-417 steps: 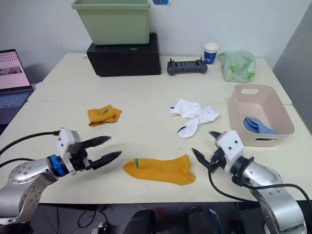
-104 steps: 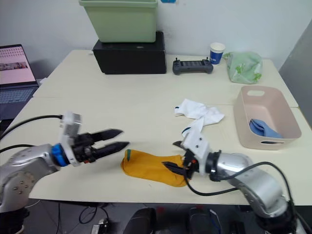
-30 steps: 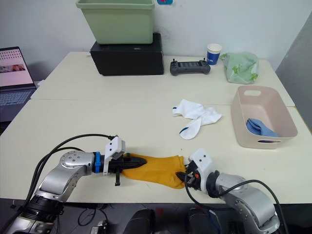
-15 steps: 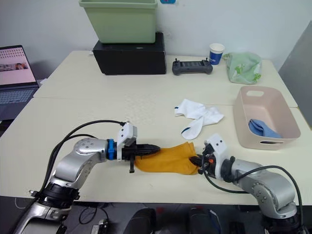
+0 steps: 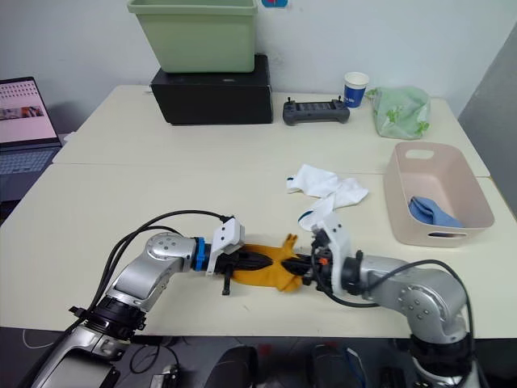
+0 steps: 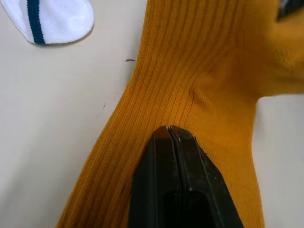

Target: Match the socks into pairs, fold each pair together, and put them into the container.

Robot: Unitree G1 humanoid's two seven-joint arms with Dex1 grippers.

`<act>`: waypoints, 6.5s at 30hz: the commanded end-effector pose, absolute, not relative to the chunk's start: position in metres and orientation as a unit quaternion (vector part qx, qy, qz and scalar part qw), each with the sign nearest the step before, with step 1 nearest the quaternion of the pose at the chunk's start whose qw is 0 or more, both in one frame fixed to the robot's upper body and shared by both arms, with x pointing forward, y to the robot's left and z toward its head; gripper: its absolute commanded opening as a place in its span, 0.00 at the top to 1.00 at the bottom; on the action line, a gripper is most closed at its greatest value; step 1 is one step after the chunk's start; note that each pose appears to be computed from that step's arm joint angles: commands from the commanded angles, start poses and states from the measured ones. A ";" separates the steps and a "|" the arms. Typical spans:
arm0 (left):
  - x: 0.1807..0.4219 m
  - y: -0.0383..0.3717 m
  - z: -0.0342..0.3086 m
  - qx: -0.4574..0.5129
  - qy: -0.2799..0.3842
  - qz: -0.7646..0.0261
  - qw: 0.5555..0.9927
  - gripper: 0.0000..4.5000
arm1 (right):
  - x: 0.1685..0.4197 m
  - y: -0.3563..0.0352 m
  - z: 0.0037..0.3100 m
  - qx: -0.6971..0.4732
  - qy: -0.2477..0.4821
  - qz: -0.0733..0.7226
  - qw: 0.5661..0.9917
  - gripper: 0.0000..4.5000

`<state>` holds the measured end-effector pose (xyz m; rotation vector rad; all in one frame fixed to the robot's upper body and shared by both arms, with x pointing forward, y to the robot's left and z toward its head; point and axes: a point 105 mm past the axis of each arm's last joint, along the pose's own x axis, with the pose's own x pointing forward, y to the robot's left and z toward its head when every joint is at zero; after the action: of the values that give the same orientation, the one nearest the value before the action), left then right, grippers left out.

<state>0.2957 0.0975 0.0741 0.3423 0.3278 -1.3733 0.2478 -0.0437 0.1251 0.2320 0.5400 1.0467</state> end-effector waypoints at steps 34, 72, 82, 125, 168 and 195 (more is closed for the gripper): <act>0.287 0.152 0.080 0.146 0.196 -0.547 0.800 1.00 | 0.279 0.015 0.125 0.186 0.294 0.494 0.797 0.93; 0.296 0.177 0.098 0.237 0.221 -0.573 0.753 1.00 | 0.270 0.002 0.093 -0.162 0.157 0.580 0.782 0.99; 0.282 0.190 0.096 0.198 0.206 -0.559 0.779 1.00 | 0.262 -0.015 0.095 -0.198 0.130 0.595 0.768 0.99; 0.283 0.181 0.082 0.175 0.205 -0.543 0.796 1.00 | 0.260 -0.045 0.122 0.032 0.199 0.516 0.833 0.71; 0.294 0.141 0.154 0.051 0.108 -0.581 0.805 1.00 | 0.262 -0.034 0.086 0.120 0.278 0.454 0.838 1.00; 0.303 -0.007 0.232 0.084 0.007 -0.739 0.669 0.00 | 0.243 -0.264 0.234 -0.312 0.022 0.058 0.948 1.00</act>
<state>0.3075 -0.0042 0.2227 0.1568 0.0501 -1.6417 0.2384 -0.2613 0.2242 -0.5306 0.0836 0.1324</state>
